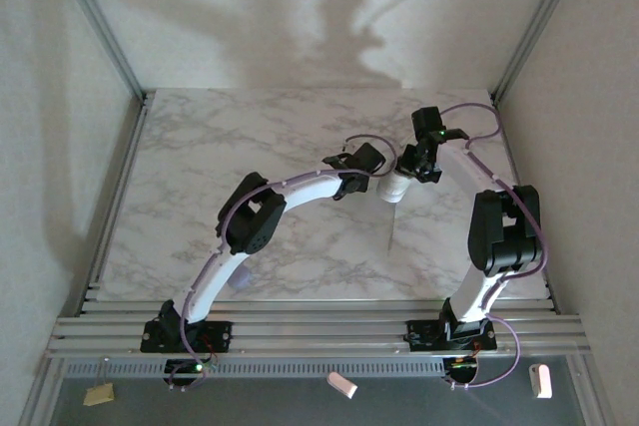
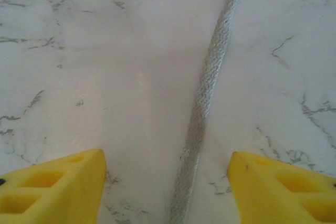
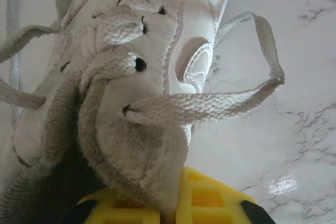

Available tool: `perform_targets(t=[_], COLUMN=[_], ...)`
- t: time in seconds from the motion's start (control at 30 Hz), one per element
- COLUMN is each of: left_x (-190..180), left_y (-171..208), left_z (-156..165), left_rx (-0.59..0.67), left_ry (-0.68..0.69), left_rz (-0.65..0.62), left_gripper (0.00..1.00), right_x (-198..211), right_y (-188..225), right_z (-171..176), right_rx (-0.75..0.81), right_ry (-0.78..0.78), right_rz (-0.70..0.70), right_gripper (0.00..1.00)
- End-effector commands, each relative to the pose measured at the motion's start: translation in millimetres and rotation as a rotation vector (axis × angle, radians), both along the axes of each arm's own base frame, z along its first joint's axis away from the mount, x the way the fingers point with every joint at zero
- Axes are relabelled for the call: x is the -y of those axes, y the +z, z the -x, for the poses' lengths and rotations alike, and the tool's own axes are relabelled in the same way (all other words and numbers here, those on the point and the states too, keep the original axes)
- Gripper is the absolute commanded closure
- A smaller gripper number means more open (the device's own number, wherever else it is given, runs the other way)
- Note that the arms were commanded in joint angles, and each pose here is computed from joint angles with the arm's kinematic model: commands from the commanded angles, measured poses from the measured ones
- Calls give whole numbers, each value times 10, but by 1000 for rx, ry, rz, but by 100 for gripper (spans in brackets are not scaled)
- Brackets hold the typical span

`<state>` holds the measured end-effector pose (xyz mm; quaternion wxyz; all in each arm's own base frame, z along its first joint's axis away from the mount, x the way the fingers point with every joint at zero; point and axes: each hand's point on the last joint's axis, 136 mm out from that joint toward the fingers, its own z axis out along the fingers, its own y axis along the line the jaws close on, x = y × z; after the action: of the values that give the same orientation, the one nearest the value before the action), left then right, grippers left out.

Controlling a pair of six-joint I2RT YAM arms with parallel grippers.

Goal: Tie the shoes

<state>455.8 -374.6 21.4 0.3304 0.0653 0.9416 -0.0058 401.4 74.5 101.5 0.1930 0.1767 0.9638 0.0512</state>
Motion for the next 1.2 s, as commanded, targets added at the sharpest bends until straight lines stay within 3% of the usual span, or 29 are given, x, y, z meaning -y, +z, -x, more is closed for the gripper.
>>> perform_targets(t=[0.0,0.17,0.27,0.43,0.6,0.77,0.97,1.17], left_x=[-173,-190,-207,-215,-426,-853,-1582,-2341], left_y=[-457,-451,-359,62,795,1504,1921,2285], left_z=[174,175,141,39,-108,-56,197,541], left_rx=[-93,-87,-65,-12,107,221,309,392], left_ry=[-7,8,18,38,103,181,279,407], left_rz=[-146,-151,-152,-98,-41,74,190,213], left_gripper=[43,59,75,99,100,100,100,100], right_x=[-10,-24,-28,-79,-205,-410,-789,-1256], right_y=[257,300,323,389,593,756,886,903], right_z=[-99,-93,-88,-95,-107,-39,95,281], right_rx=[96,108,117,140,200,252,284,298], right_ry=[1,5,10,46,99,173,274,383], right_rz=[-22,-32,-33,-37,-35,-25,-27,-18], right_gripper=[100,100,100,100,100,100,100,100])
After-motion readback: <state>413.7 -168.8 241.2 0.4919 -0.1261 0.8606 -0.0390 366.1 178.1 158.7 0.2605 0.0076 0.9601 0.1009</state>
